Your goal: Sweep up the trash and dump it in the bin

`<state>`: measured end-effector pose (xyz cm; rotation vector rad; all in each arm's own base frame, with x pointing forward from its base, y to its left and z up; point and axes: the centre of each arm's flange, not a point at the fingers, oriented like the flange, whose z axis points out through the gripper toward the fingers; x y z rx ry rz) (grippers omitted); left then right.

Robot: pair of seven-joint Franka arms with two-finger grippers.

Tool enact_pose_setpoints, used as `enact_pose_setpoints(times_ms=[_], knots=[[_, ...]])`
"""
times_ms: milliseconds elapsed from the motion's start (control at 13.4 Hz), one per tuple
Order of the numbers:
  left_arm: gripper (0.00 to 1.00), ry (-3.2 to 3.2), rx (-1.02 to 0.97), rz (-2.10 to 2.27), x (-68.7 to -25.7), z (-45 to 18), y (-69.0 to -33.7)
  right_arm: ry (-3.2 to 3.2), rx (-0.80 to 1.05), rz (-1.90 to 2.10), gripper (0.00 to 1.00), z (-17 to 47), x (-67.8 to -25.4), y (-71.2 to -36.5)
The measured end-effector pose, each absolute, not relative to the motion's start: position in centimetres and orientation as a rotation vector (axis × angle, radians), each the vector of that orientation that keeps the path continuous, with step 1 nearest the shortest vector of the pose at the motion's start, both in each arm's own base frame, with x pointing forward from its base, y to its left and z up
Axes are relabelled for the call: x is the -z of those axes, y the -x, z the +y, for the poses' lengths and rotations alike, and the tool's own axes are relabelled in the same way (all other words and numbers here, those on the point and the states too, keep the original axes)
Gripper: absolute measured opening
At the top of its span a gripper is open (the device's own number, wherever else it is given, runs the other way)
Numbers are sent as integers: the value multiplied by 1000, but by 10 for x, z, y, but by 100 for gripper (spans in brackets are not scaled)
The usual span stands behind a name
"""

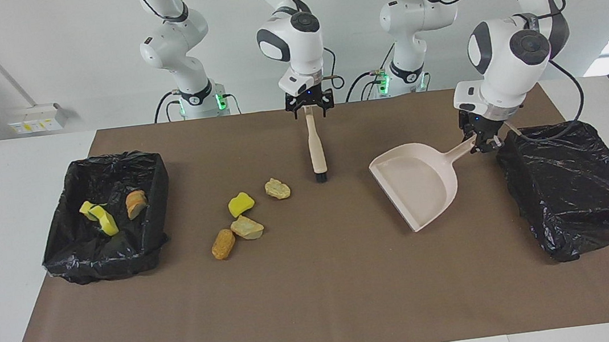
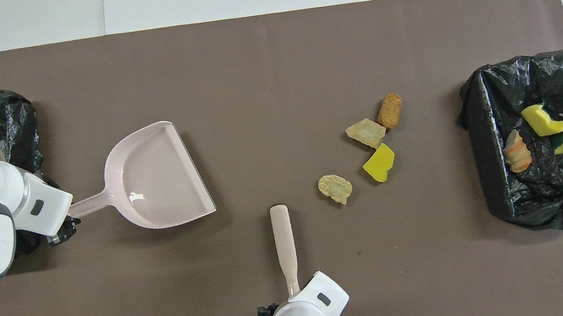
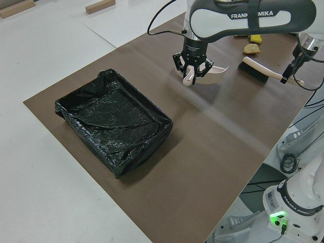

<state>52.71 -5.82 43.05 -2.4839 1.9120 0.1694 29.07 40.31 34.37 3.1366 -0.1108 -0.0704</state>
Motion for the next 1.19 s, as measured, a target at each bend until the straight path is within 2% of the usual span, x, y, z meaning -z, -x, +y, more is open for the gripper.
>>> enact_pose_setpoints(times_ms=[74,149,223,298,446,521,744,893,1116,1190], knots=[[33,2465,-150,1925,-431,-65,-527,-3143,63,-112,88,404,-342,-292],[33,2449,-130,1935,-432,-69,-528,-3148,57,-112,87,405,-340,-292],[33,2431,-107,1947,-433,-71,-530,-3150,52,-111,81,405,-337,-293],[33,2414,-97,1963,-433,-70,-531,-3147,47,-108,81,405,-335,-294],[33,2382,-90,2000,-434,-70,-531,-3148,38,-105,74,405,-333,-296],[33,2370,-89,2013,-434,-69,-531,-3148,37,-103,65,405,-332,-296],[33,2326,-84,2063,-434,-68,-532,-3143,10,-78,64,406,-334,-298],[33,2309,-86,2084,-434,-65,-532,-3133,12,-64,59,406,-338,-300],[33,2306,-92,2091,-431,-65,-531,-3110,28,-44,26,403,-342,-307],[33,2306,-105,2099,-427,-66,-529,-3103,36,-30,26,401,-343,-309]])
